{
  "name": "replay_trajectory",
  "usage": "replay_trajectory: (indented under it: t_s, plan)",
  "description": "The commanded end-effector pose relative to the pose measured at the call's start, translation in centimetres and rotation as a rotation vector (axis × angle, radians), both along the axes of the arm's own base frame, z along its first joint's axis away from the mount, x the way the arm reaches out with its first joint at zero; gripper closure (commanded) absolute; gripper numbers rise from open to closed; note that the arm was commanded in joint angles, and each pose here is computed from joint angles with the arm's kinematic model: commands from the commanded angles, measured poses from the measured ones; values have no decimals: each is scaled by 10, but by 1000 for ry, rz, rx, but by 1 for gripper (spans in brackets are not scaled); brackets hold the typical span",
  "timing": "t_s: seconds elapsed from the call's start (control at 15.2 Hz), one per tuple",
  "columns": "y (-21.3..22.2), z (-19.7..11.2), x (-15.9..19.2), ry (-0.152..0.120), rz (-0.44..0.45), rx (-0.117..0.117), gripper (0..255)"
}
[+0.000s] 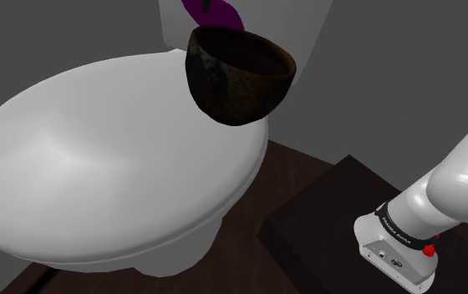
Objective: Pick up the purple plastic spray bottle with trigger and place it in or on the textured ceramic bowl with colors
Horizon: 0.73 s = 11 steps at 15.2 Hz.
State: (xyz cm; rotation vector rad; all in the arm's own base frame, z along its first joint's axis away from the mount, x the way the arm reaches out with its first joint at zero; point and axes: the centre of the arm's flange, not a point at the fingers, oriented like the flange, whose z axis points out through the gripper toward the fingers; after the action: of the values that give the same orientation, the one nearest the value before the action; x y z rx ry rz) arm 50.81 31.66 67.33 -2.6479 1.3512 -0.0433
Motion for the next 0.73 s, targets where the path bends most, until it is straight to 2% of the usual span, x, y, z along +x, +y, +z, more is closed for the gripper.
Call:
replay_trajectory:
  t_s: [0.0,0.66]
  plan:
    - [0,11,0,0,-1,0,255]
    - [0,63,0,0,-1,0,255]
